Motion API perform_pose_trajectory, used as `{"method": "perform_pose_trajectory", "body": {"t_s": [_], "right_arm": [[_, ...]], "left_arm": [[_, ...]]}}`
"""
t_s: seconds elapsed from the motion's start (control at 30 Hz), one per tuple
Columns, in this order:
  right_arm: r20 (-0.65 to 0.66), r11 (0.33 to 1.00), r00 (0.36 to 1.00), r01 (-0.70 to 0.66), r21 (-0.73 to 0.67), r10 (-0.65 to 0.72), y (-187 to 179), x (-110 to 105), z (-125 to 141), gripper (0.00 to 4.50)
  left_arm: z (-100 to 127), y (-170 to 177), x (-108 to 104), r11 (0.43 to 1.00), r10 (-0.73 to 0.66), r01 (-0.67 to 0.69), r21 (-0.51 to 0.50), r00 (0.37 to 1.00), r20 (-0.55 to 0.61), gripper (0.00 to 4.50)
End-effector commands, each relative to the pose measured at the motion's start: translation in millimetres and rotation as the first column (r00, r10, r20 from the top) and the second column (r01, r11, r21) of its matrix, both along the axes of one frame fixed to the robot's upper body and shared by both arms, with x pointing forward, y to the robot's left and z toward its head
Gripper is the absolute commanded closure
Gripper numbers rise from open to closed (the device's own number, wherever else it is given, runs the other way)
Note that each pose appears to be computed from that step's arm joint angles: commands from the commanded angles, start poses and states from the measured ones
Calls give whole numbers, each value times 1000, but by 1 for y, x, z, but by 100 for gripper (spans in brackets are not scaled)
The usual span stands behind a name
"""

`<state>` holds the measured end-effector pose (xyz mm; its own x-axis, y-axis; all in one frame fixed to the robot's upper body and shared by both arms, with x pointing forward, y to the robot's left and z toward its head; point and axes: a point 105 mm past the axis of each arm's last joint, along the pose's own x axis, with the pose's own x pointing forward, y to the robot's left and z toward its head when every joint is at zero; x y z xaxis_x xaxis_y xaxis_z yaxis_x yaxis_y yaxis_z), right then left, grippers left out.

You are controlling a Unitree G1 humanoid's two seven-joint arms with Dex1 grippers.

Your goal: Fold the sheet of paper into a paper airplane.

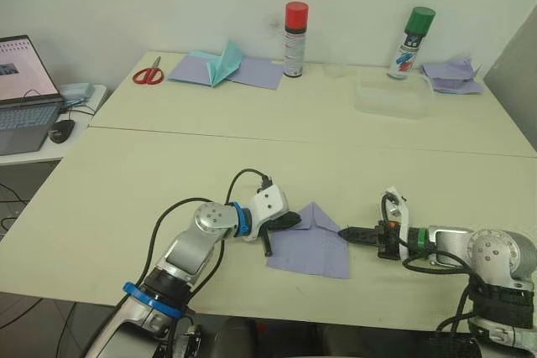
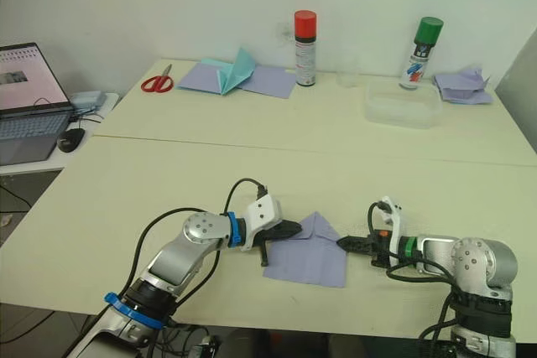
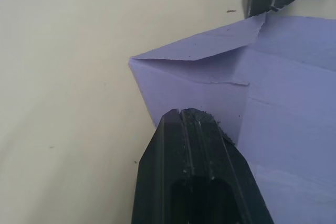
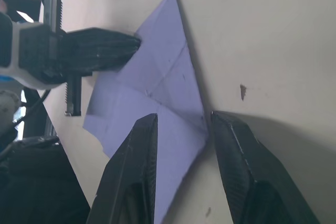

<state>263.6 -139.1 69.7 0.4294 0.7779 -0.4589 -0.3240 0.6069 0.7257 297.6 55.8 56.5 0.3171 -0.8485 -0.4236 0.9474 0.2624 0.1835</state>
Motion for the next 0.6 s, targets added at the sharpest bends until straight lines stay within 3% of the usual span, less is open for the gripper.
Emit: {"method": "perform_pose_trajectory", "body": {"t_s": [0.03,0.13,0.27,0.6], "right_arm": [[21,999,1000,6,49,-7,1,3,11,284],[11,998,1000,10,58,-11,1,3,13,321],[0,997,1000,-4,76,4,5,2,14,447],[8,990,1000,0,140,-1,14,10,28,447]], "left_arm": [[-23,-1,-10,998,-7,11,65,998,-68,450],[-24,0,-10,997,-8,13,71,998,-68,450],[-25,1,-10,997,-5,10,75,998,-69,450],[-27,1,-13,996,-8,15,83,997,-78,450]]}}
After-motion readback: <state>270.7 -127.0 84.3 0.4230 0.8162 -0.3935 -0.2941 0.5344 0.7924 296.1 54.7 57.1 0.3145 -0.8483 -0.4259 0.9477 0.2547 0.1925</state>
